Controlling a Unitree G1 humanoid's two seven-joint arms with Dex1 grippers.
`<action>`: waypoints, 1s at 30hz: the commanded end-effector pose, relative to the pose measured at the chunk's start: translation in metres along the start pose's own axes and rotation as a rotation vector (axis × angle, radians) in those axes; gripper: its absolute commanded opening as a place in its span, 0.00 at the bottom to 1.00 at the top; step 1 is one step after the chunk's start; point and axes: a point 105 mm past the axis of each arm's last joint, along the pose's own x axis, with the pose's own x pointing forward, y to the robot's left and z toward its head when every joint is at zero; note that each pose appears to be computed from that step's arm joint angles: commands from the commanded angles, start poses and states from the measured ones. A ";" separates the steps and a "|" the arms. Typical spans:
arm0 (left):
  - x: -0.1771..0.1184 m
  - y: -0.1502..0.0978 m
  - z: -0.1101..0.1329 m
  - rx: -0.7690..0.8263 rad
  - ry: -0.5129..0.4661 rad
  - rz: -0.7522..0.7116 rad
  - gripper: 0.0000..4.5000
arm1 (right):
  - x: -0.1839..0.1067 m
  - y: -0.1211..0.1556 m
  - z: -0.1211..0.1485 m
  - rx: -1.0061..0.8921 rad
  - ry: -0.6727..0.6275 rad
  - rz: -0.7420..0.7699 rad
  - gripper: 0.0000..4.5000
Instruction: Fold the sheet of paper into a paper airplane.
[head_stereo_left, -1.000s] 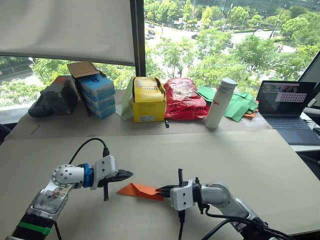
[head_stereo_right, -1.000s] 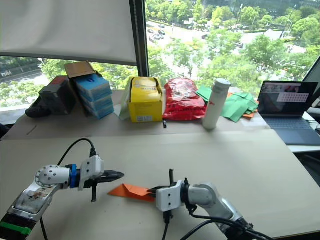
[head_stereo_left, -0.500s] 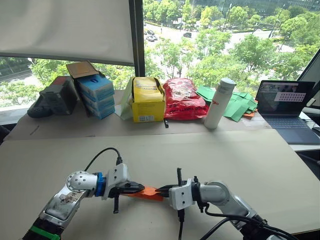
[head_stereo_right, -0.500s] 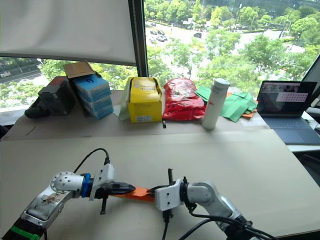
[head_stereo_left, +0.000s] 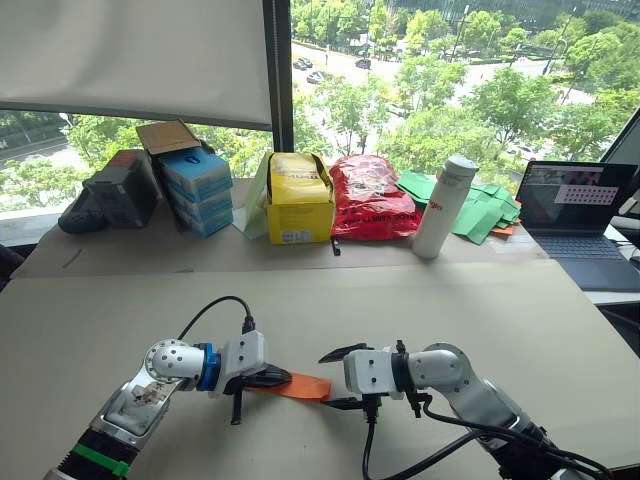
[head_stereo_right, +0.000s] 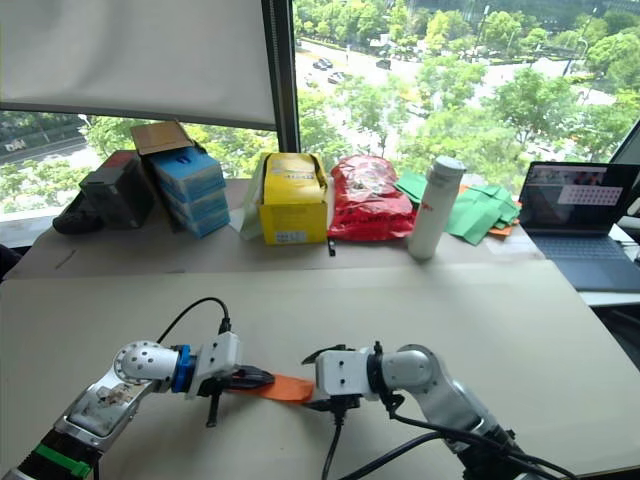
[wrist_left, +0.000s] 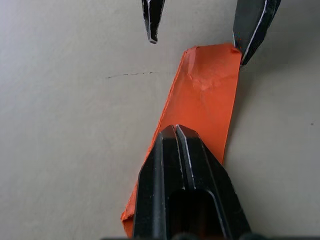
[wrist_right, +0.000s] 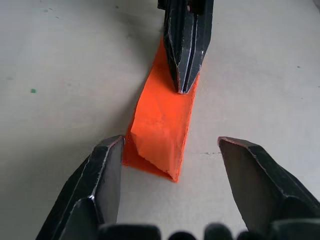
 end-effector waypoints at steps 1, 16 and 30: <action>-0.001 -0.003 0.003 0.014 0.013 -0.001 0.00 | -0.007 -0.011 0.036 0.085 -0.123 -0.007 0.71; -0.019 -0.007 -0.008 -0.042 0.057 0.068 0.00 | 0.038 -0.010 0.007 0.153 -0.001 -0.017 0.01; -0.012 -0.011 -0.005 -0.037 0.052 0.060 0.00 | 0.044 -0.004 -0.021 0.207 0.160 0.029 0.01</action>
